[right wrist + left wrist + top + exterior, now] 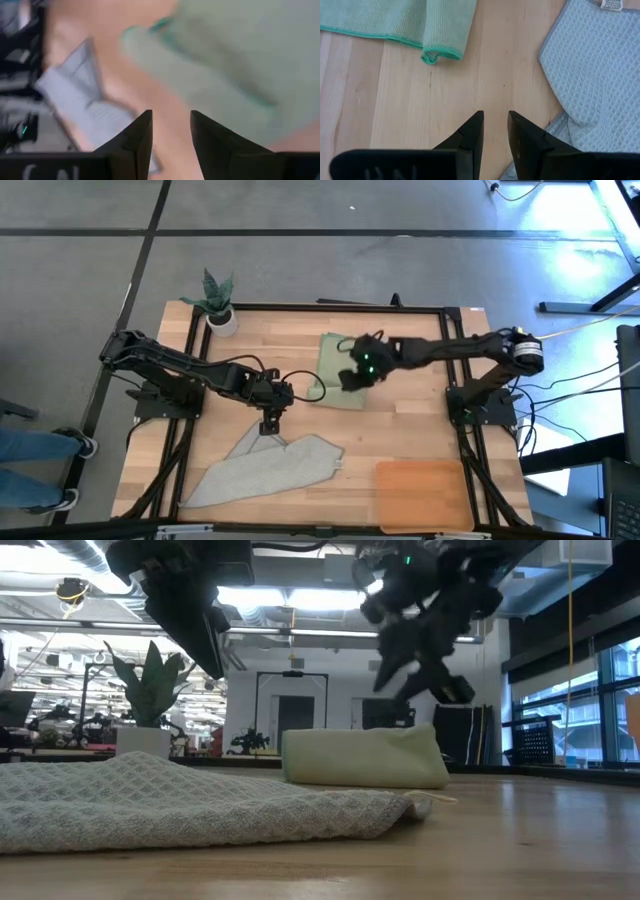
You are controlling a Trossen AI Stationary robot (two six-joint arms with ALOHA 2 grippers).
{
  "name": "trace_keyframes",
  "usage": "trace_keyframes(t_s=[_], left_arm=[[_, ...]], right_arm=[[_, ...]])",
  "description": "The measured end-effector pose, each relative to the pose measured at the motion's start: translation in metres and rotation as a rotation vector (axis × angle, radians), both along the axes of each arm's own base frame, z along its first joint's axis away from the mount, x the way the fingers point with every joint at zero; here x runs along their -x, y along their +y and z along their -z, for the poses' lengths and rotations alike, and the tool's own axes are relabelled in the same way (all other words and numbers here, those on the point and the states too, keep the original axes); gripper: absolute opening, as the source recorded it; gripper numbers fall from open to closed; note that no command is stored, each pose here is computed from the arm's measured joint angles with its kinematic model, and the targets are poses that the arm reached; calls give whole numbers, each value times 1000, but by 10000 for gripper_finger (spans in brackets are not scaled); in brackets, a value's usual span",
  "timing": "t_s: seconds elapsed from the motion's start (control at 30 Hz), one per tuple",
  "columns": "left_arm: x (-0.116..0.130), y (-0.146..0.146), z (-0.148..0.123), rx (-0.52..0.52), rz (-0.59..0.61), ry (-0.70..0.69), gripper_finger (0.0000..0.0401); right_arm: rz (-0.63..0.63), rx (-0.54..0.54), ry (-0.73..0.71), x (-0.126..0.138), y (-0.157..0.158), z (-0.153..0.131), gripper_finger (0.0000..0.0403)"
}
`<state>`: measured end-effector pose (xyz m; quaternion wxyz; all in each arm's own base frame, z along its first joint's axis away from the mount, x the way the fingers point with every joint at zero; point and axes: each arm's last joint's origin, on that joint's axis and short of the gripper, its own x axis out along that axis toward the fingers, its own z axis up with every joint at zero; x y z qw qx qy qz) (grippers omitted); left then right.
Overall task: Roll microfiber towels into tight, uniform cylinder then place into a basket
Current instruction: Roll the green microfiber towel
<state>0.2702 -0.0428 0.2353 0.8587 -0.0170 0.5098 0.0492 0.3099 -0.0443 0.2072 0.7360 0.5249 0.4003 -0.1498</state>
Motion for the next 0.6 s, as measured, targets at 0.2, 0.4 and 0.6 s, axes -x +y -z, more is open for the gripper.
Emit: trace_keyframes(t_s=[0.2,0.4,0.6], left_arm=[[0,0,0,0,-1,-1,78],[-1,2,0,2,-11,-7,78],[-1,2,0,3,-12,-8,78]], right_arm=[[-159,129,-78,-15,39,5,133],[-98,243,7,-28,34,40,133],[-81,260,-42,-39,27,51,133]])
